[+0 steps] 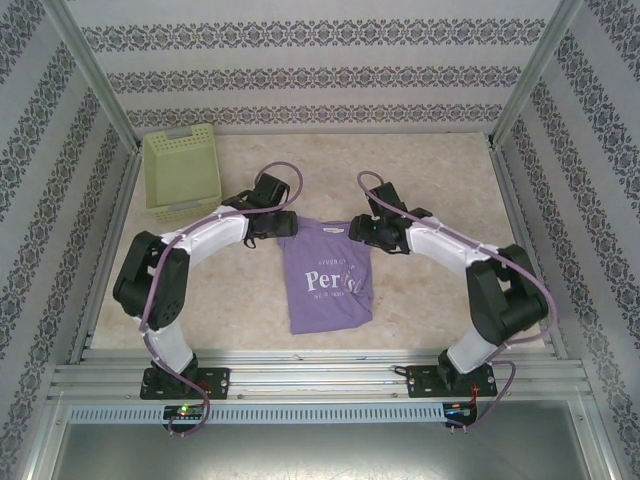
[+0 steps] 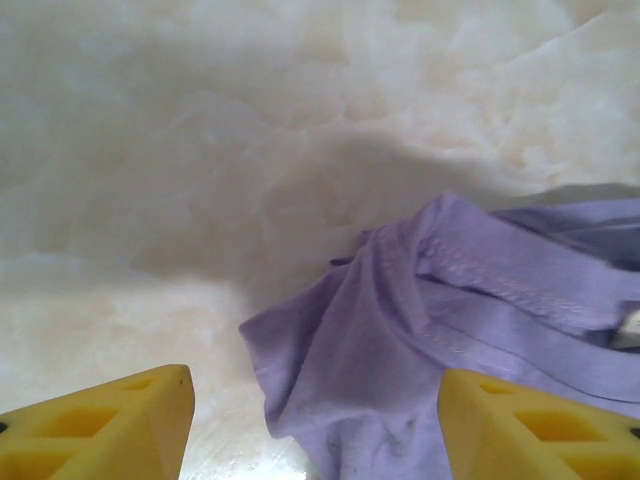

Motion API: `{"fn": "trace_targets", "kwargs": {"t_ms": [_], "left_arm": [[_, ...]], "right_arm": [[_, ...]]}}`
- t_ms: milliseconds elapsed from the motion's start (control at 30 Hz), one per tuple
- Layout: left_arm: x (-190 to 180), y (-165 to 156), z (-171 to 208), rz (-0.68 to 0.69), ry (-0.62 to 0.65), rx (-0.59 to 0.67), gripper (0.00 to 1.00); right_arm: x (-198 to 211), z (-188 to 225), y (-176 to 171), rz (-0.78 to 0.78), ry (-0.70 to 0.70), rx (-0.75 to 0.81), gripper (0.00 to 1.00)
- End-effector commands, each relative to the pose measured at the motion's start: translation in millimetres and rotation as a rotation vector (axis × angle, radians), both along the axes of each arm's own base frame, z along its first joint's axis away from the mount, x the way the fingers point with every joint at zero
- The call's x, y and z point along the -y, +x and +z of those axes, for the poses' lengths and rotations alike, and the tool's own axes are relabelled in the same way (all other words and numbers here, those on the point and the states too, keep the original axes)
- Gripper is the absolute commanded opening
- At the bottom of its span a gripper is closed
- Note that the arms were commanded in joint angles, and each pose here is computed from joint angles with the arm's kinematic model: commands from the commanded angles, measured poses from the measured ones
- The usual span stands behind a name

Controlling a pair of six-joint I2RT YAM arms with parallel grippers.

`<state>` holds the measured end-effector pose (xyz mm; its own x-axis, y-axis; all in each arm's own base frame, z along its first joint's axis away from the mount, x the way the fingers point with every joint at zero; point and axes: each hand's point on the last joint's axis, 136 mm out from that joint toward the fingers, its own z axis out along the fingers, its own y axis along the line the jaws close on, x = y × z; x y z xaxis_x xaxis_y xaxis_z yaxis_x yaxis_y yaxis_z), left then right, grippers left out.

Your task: Fold the inside-out t-shirt

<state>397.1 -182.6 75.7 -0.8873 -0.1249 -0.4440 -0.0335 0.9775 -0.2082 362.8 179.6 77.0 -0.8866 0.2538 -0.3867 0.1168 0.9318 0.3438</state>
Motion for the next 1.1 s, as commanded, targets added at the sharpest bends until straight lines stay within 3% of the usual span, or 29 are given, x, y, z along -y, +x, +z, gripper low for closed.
{"fn": "trace_targets", "kwargs": {"t_ms": [0, 167, 300, 500, 667, 867, 933, 1067], "left_arm": [[1.6, 2.9, -12.1, 0.024, -0.008, -0.038, 0.64], [9.4, 7.2, -19.2, 0.013, -0.027, -0.061, 0.61], [17.4, 11.2, -20.0, 0.001, -0.063, -0.058, 0.47], [44.5, 14.5, -2.1, -0.064, -0.228, 0.001, 0.2], [64.1, 7.5, 26.7, -0.133, -0.391, 0.089, 0.0], [57.9, -3.5, 72.0, -0.134, -0.572, 0.277, 0.0], [50.9, -3.0, 67.2, -0.107, -0.603, 0.283, 0.0], [35.1, 2.8, 32.7, -0.033, -0.55, 0.207, 0.0]], "right_arm": [[3.9, -6.1, 9.1, 0.01, -0.073, -0.022, 0.56], [9.9, -17.7, 17.6, 0.006, -0.15, -0.044, 0.58], [0.6, -26.0, 18.8, 0.029, -0.122, -0.069, 0.54], [-13.5, -9.1, 21.6, 0.072, -0.088, -0.019, 0.17], [-18.4, 22.3, 23.5, 0.099, -0.046, 0.053, 0.0], [-28.6, 66.8, 25.2, 0.145, 0.083, 0.151, 0.0], [-32.3, 77.6, 28.2, 0.157, 0.12, 0.179, 0.0], [-33.4, 74.2, 39.3, 0.173, 0.099, 0.18, 0.0]]}}
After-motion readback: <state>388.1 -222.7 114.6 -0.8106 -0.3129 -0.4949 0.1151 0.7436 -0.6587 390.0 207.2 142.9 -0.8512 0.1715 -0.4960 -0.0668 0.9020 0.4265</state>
